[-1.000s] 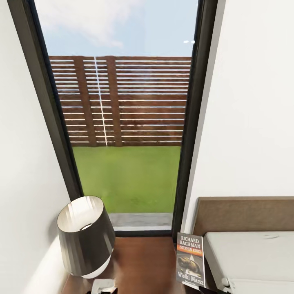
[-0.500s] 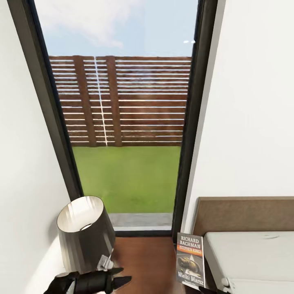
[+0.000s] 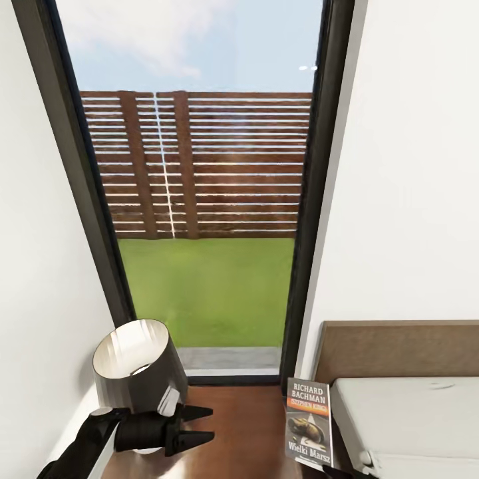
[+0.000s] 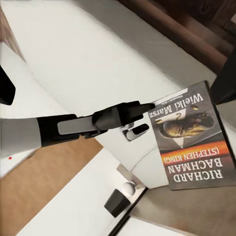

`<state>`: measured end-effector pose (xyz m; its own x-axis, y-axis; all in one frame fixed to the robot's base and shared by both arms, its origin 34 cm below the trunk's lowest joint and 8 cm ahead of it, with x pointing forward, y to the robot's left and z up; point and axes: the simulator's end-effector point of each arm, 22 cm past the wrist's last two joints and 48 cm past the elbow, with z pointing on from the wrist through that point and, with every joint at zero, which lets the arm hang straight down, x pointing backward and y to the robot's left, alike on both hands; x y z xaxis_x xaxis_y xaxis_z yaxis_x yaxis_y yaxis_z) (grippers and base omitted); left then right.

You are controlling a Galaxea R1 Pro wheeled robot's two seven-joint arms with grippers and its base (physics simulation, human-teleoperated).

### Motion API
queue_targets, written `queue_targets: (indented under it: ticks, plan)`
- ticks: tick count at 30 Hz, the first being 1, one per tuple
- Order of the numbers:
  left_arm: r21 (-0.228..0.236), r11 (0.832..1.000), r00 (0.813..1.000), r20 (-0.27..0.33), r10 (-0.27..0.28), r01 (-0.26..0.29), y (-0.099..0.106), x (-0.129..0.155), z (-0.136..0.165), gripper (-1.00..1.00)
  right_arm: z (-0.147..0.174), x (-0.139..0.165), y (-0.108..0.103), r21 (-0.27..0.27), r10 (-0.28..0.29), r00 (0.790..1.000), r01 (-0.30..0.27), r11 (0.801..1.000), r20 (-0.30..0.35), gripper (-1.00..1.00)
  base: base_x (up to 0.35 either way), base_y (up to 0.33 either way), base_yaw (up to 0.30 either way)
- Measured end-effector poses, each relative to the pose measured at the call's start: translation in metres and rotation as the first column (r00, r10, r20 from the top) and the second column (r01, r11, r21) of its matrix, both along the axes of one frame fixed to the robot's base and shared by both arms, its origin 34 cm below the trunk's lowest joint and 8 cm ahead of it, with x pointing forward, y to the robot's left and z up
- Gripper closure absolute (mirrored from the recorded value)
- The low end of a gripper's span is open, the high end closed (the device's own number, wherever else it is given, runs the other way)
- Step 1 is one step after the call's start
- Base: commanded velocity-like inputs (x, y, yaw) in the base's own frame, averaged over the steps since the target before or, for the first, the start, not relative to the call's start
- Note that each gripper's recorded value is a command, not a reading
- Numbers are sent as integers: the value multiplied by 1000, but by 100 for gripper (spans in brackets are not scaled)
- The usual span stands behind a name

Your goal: In the bedroom, move the book from the bed onto either nightstand, and place the two sandals side by side next to the bed.

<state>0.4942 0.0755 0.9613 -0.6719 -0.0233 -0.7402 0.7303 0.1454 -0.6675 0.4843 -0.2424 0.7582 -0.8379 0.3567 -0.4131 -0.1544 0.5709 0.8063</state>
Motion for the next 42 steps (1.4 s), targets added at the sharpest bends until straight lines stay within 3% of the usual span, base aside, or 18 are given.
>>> queue_targets:
  ticks: [4,6,7,8,10,13,17,20,24,26,35,42]
  plan:
    - [-1,1000,1000,2,-2,2,0,0,1,-100,-1,-3,5,31,1,999,1,1000,-53,100,0,0,0]
    - [-1,1000,1000,2,-2,2,0,0,1,-100,0,-7,18,87,8,990,5,996,-138,100,0,0,0]
    - [-1,1000,1000,2,-3,3,0,0,0,-100,8,-5,44,164,31,979,3,986,-204,100,0,0,0]
    - [-1,1000,1000,2,-2,2,0,0,0,-100,11,-6,63,198,56,973,-11,980,-225,100,0,0,0]
    - [-2,1000,1000,2,-2,2,0,0,1,-100,42,6,128,335,136,958,-45,941,-252,100,0,0,0]
    - [-3,1000,1000,1,-1,1,0,0,0,-100,59,13,152,374,177,953,-75,924,-245,100,0,0,0]
    - [-5,1000,1000,0,2,-2,1,0,1,-100,67,15,180,391,202,948,-93,916,-246,100,0,0,0]
    - [-16,999,999,6,48,-47,12,10,5,-100,63,15,200,369,206,941,-98,924,-267,100,0,0,0]
    - [-20,998,998,9,66,-66,17,14,7,-100,66,17,208,374,210,941,-99,922,-267,100,0,0,0]
    - [-21,997,998,8,69,-69,18,15,6,-100,66,12,215,386,226,929,-102,917,-292,100,0,0,0]
    - [-21,997,997,6,72,-72,17,15,6,-100,55,-4,216,383,255,870,-83,920,-422,100,0,0,0]
    - [-21,997,997,6,72,-72,17,15,6,-100,55,-6,216,389,262,860,-81,918,-439,100,0,0,0]
